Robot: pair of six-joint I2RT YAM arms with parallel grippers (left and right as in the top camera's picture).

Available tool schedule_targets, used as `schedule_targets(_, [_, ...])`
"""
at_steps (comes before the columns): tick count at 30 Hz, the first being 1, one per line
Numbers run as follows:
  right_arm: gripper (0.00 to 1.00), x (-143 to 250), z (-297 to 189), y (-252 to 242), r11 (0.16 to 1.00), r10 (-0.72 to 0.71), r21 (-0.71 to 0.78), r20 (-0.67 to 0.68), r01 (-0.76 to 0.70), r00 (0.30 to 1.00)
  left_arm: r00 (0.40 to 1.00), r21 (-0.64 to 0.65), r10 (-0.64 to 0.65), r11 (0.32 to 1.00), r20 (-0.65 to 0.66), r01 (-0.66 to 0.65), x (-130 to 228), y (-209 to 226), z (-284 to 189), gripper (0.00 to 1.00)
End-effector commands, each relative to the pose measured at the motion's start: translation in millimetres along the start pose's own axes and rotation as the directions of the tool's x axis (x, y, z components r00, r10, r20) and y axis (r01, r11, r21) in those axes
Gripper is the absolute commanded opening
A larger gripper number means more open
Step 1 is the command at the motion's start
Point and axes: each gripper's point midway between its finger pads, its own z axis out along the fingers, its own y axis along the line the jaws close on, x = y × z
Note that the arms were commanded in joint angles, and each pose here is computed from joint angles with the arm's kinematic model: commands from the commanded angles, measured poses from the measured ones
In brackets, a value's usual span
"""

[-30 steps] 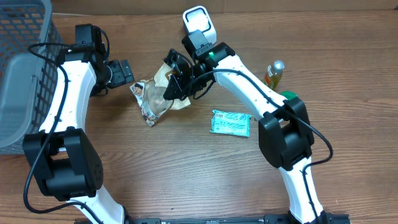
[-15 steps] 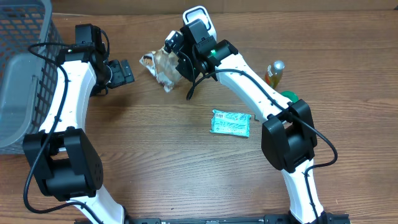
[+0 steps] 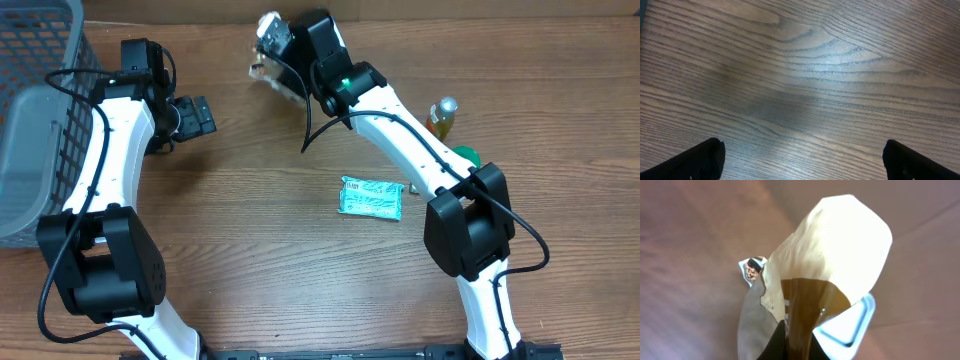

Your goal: Scan the item barcode

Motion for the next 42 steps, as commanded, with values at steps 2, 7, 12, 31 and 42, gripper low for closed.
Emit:
schedule_targets(2, [0.04, -40.5, -33.0, -43.8, 0.986, -0.085, 0.149, 0.086, 0.071, 0.993, 1.0, -0.009, 0.013, 1.0, 0.019, -0.013, -5.4, 0.5, -3.4, 1.0])
schedule_targets(7, [0.04, -22.7, -30.0, -25.3, 0.998, -0.031, 0.063, 0.027, 0.029, 0.999, 1.0, -0.009, 0.013, 1.0, 0.019, -0.013, -5.4, 0.5, -3.4, 1.0])
schedule_targets(12, [0.04, -45.7, -36.4, -50.1, 0.988, 0.027, 0.147, 0.128, -0.046, 0.991, 1.0, -0.009, 0.013, 1.0, 0.019, -0.013, -5.4, 0.5, -3.4, 1.0])
schedule_targets(31, [0.04, -4.2, -79.7, 76.3, 0.635, 0.574, -0.396, -0.333, -0.663, 0.749, 1.0, -0.008, 0.013, 1.0, 0.019, -0.013, -5.5, 0.4, -3.6, 1.0])
schedule_targets(42, [0.33, 106.0, -84.0, 143.2, 0.561, 0.467, -0.239, -0.699, -0.793, 0.541, 1.0, -0.008, 0.013, 1.0, 0.019, -0.013, -5.5, 0.4, -3.6, 0.99])
